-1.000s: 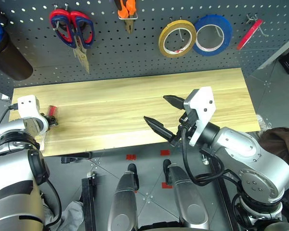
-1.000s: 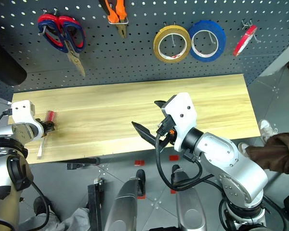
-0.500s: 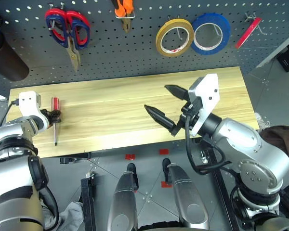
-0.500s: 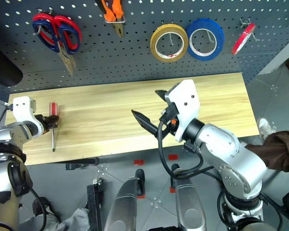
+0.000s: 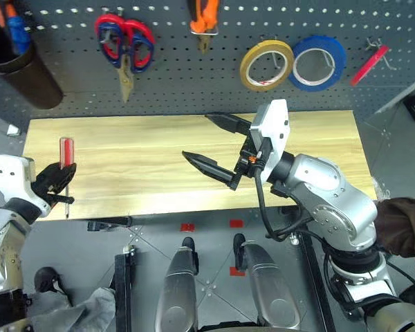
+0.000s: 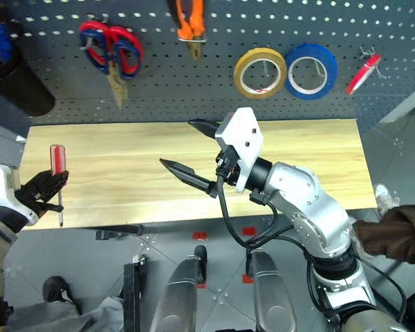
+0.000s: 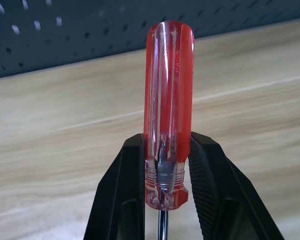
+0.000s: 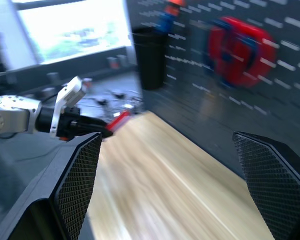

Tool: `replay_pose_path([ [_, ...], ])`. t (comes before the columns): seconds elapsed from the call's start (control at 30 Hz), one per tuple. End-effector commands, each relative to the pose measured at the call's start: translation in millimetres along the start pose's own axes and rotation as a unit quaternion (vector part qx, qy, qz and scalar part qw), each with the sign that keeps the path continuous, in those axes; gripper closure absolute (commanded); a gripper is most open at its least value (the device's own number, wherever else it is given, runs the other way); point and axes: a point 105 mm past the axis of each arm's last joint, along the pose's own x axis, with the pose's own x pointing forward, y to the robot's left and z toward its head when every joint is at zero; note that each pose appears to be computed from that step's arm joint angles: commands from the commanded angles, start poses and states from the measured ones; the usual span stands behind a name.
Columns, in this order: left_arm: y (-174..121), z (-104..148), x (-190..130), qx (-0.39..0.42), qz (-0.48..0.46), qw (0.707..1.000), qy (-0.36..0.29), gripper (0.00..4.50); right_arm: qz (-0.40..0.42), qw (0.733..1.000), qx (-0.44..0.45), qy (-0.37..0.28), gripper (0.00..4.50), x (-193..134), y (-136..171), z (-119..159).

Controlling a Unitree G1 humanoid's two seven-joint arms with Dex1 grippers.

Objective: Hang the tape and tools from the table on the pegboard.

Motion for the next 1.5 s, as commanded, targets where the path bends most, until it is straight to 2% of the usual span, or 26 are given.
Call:
replay_pose_path([
  [0.03, -6, 64, 4, 0.031, 0.010, 0.994, -0.102, 3.60, 0.036, 0.999, -0.028, -0.027, 0.00, 4, 6, 9],
  [0.23, 18, 142, 24, 0.051, 0.105, 0.961, -0.251, 3.60, 0.011, 0.992, -0.094, -0.086, 0.00, 24, -2, 35],
  [0.4, 30, 195, 30, 0.021, 0.128, 0.926, -0.355, 3.60, 0.008, 0.990, -0.108, -0.092, 0.00, 34, -3, 35],
  [0.57, 33, 239, 38, 0.008, 0.110, 0.900, -0.422, 3.60, 0.004, 0.988, -0.116, -0.105, 0.00, 42, -4, 37],
  [0.67, 34, 251, 45, 0.006, 0.103, 0.895, -0.435, 3.60, 0.002, 0.986, -0.118, -0.116, 0.00, 46, -5, 42],
  [0.8, 36, 256, 62, -0.004, 0.100, 0.891, -0.442, 3.60, 0.003, 0.985, -0.123, -0.124, 0.00, 51, -3, 45],
  [0.93, 33, 251, 79, 0.008, 0.095, 0.898, -0.430, 3.60, -0.003, 0.984, -0.123, -0.127, 0.00, 51, -5, 46],
  [1.07, 32, 230, 95, 0.014, 0.096, 0.913, -0.397, 3.60, -0.012, 0.985, -0.125, -0.122, 0.00, 49, -7, 46],
  [1.23, 46, 201, 102, -0.027, 0.106, 0.932, -0.345, 3.60, -0.026, 0.985, -0.127, -0.112, 0.00, 45, -13, 44],
  [1.3, 47, 194, 102, -0.024, 0.106, 0.938, -0.330, 2.86, -0.029, 0.986, -0.127, -0.109, 0.00, 44, -14, 42],
  [1.5, 48, 196, 94, -0.015, 0.101, 0.936, -0.338, 1.16, -0.029, 0.986, -0.128, -0.101, 0.00, 42, -16, 39],
])
